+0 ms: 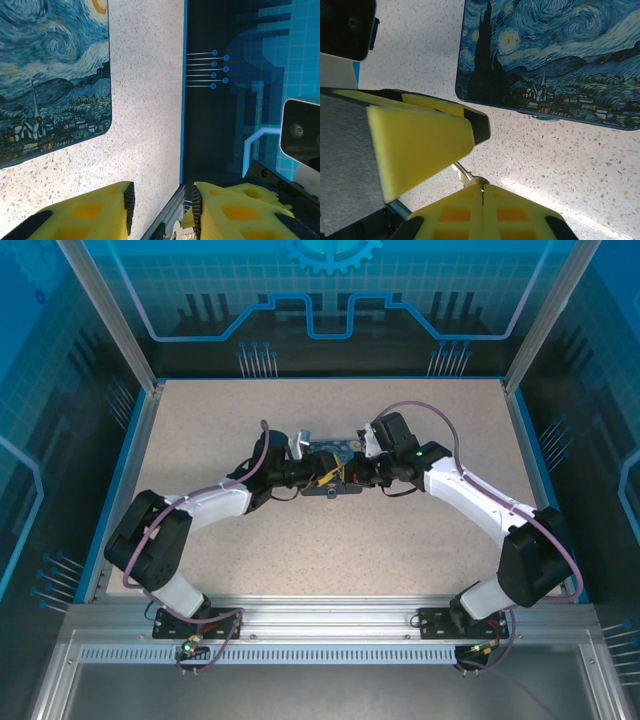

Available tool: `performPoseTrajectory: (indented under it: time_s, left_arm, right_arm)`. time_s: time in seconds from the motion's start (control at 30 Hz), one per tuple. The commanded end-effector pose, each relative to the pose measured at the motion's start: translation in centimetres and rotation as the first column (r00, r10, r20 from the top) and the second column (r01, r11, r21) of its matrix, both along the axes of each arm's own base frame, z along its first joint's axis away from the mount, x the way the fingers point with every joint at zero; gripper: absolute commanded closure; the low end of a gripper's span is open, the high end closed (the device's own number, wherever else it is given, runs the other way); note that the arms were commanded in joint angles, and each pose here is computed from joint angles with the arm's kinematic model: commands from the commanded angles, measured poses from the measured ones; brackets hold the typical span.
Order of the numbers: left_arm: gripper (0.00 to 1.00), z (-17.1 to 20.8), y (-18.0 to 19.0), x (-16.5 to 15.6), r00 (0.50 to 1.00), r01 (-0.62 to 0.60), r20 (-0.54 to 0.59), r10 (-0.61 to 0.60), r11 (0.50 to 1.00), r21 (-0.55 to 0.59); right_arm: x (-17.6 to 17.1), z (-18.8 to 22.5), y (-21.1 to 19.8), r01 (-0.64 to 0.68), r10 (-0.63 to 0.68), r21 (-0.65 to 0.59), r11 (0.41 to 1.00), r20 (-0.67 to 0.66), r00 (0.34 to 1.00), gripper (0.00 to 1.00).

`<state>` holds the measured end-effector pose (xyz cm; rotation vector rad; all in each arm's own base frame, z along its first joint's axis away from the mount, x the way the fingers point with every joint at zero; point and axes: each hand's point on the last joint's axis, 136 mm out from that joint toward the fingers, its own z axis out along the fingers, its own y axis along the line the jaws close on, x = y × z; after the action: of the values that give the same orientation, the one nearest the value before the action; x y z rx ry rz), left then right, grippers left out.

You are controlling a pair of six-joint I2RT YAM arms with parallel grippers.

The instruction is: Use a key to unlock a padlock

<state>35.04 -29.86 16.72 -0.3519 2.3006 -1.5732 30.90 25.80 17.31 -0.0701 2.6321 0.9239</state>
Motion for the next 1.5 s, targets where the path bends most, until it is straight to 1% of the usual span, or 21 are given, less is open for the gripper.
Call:
performPoseTrajectory:
  time_s: [0.0, 0.17, 0.43, 0.47, 0.53, 0.57, 0.6, 0.7, 0.77, 0.8, 0.83, 0.87, 1.07, 1.2, 1.27, 1.33, 1.4, 1.47]
  left_arm:
    - [0.64, 1.5, -1.2, 0.3, 0.999, 0.033, 0.037, -0.032, 0.999, -0.028]
    - [0.72, 1.4, -1.4, 0.1, 0.999, 0.04, 0.035, -0.039, 0.999, -0.028]
    - [0.98, 1.5, -1.5, 0.0, 0.999, 0.041, 0.037, -0.04, 0.999, -0.028]
    - [1.0, 1.6, -1.5, 0.0, 0.998, 0.041, 0.038, -0.04, 0.999, -0.028]
    - [1.0, 1.7, -1.4, 0.0, 0.999, 0.037, 0.04, -0.036, 0.999, -0.024]
    - [1.0, 1.7, -1.3, -0.1, 0.998, 0.036, 0.042, -0.035, 0.999, -0.021]
    - [1.0, 1.8, -1.2, 0.0, 0.998, 0.032, 0.048, -0.031, 0.999, -0.019]
    - [1.0, 2.1, -1.0, 0.0, 0.998, 0.026, 0.055, -0.025, 1.0, -0.013]
    - [1.0, 2.3, -0.9, 0.1, 0.998, 0.025, 0.062, -0.024, 1.0, -0.014]
    - [1.0, 2.5, -0.9, 0.2, 0.998, 0.022, 0.066, -0.021, 1.0, -0.015]
    - [1.0, 2.6, -0.9, 0.2, 0.997, 0.022, 0.069, -0.021, 1.0, -0.016]
    - [1.0, 2.9, -0.8, 0.4, 0.997, 0.019, 0.075, -0.018, 1.0, -0.017]
    - [1.0, 4.8, -0.9, 0.9, 0.993, 0.01, 0.121, -0.006, 1.0, -0.027]
    - [1.0, 6.2, -0.7, 1.5, 0.989, -0.006, 0.15, 0.011, 0.999, -0.032]
    - [1.0, 6.9, -0.7, 1.8, 0.986, -0.014, 0.165, 0.019, 0.999, -0.036]
    - [1.0, 7.4, -0.6, 2.1, 0.984, -0.025, 0.174, 0.031, 0.999, -0.041]
    - [1.0, 8.1, -0.4, 2.6, 0.981, -0.039, 0.19, 0.047, 0.998, -0.046]
    - [1.0, 8.8, -0.2, 3.1, 0.977, -0.058, 0.203, 0.067, 0.997, -0.051]
  right_arm:
    - [-0.2, 0.8, 1.1, -0.025, 0.025, 0.031, 0.999, 0.008, 1.0, 1.0]
    - [-0.3, 0.8, 1.0, -0.026, 0.026, 0.028, 0.999, 0.008, 1.0, 1.0]
    - [-0.3, 0.8, 0.9, -0.022, 0.022, 0.022, 1.0, 0.011, 1.0, 1.0]
    - [-0.3, 0.9, 0.8, -0.02, 0.02, 0.018, 1.0, 0.013, 1.0, 1.0]
    - [-0.2, 1.2, 0.2, -0.007, 0.006, 0.008, 1.0, 0.024, 1.0, 0.92]
    - [-0.3, 1.5, -0.2, 0.003, -0.003, 0.007, 1.0, 0.035, 0.999, 0.82]
    - [-0.3, 1.9, -0.7, 0.019, -0.019, 0.006, 1.0, 0.045, 0.999, 0.69]
    - [-0.4, 2.6, -2.1, 0.053, -0.054, 0.019, 0.998, 0.065, 0.996, 0.46]
    - [-0.4, 3.1, -3.0, 0.07, -0.072, 0.03, 0.997, 0.072, 0.995, 0.27]
    - [-0.4, 3.3, -3.4, 0.079, -0.082, 0.031, 0.996, 0.078, 0.994, 0.16]
    - [-0.3, 3.3, -3.9, 0.092, -0.094, 0.025, 0.995, 0.081, 0.992, 0.03]
    - [-0.2, 3.3, -4.3, 0.105, -0.106, 0.014, 0.994, 0.087, 0.991, 0.0]
    - [1.4, 3.5, -7.4, 0.22, -0.215, -0.035, 0.975, 0.116, 0.97, 0.0]
    - [2.4, 3.4, -9.1, 0.268, -0.267, -0.036, 0.963, 0.039, 0.963, 0.0]
    - [3.1, 3.1, -9.4, 0.288, -0.288, 0.009, 0.958, 0.008, 0.958, 0.0]
    - [3.8, 2.7, -10.0, 0.345, -0.346, 0.051, 0.937, 0.006, 0.938, 0.0]
    - [4.4, 3.0, -10.5, 0.384, -0.392, 0.117, 0.916, 0.052, 0.919, 0.0]
    - [4.7, 3.5, -11.0, 0.406, -0.419, 0.137, 0.904, 0.093, 0.903, 0.0]
